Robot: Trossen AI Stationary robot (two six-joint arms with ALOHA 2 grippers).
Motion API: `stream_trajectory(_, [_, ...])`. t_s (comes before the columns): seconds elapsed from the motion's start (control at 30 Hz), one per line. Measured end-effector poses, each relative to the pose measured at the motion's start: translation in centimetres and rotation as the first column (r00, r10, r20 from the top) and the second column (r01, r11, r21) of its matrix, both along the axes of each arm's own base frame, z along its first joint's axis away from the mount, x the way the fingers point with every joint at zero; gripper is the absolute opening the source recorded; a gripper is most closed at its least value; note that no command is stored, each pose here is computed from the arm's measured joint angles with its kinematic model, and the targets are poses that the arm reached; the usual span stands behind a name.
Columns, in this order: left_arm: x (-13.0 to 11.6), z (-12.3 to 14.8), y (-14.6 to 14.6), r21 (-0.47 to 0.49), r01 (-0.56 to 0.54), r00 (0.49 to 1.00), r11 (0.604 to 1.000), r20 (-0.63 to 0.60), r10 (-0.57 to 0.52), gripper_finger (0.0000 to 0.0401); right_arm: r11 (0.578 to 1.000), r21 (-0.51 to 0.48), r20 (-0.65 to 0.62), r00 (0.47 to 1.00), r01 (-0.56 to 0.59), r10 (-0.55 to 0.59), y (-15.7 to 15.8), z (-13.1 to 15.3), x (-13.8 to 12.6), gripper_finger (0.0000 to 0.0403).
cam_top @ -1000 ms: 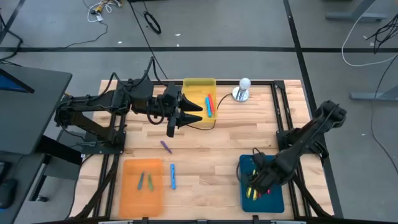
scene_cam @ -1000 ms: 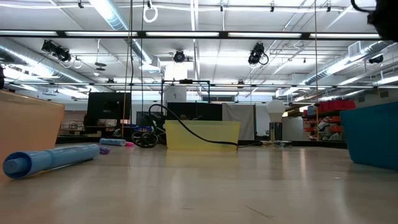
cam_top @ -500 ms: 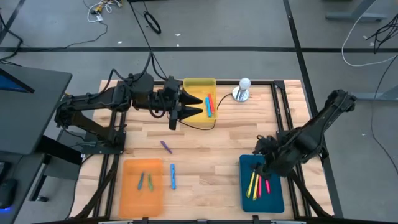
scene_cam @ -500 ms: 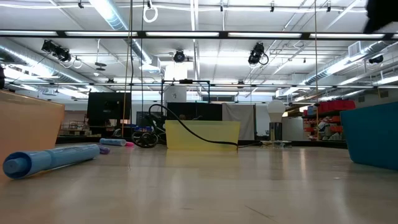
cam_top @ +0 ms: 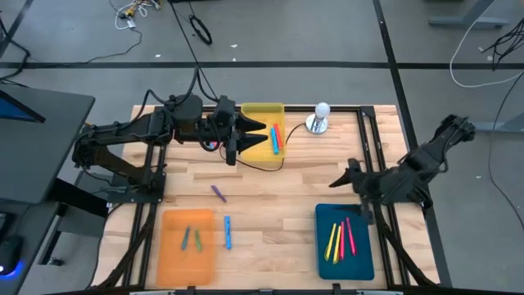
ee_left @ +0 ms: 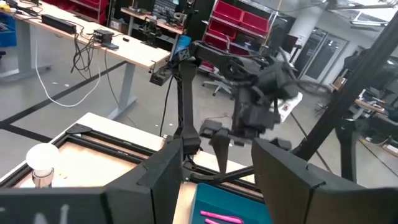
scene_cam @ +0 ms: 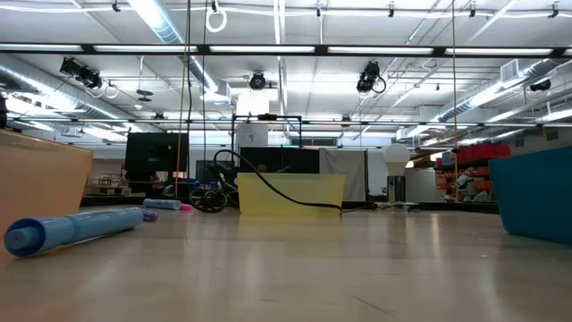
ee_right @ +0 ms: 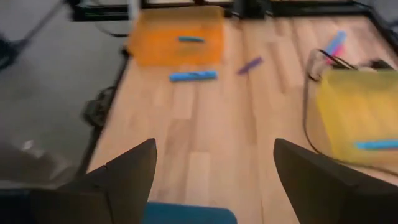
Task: Pick & Place Markers
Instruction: Put the top blue highlighter into the yellow bin
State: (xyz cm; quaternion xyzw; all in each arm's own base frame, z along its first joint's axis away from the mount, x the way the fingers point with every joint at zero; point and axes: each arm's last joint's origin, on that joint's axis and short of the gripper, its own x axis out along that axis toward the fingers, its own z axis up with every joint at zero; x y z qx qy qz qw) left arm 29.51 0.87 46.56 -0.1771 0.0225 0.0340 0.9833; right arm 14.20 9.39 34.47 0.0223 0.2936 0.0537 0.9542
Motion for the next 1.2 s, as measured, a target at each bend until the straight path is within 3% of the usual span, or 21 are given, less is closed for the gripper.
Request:
stream_trajectory(0.2, [0.0,0.0,0.0,-0.026,-0.001,1.000,1.000,0.002,0.001,0.0197,0.999,-0.007,0.124,0.992,-0.039,0.040,-3.2,1.8,-2.7,0.0323])
stream_trajectory(0.57, [0.2,-0.1,0.0,-0.025,-0.001,1.000,1.000,-0.002,0.001,0.0197,0.997,-0.031,0.341,0.938,0.071,-0.057,-8.5,2.9,-9.6,0.0323])
stream_trajectory(0.77, [0.2,-0.2,0.1,-0.022,-0.050,0.999,0.999,-0.006,0.050,0.0197,0.964,-0.018,0.417,0.879,0.265,-0.234,-11.3,1.7,-14.7,0.0323])
stream_trajectory(1.0, [0.2,-0.1,0.2,-0.022,-0.054,0.999,0.998,-0.004,0.054,0.0197,0.956,0.094,0.489,0.823,0.279,-0.289,-13.5,-0.2,-19.3,0.0323])
stream_trajectory(1.2, [0.2,-0.1,0.2,-0.027,-0.054,0.999,0.998,0.002,0.054,0.0197,0.951,0.107,0.416,0.856,0.291,-0.308,-13.9,-1.8,-20.3,0.0323])
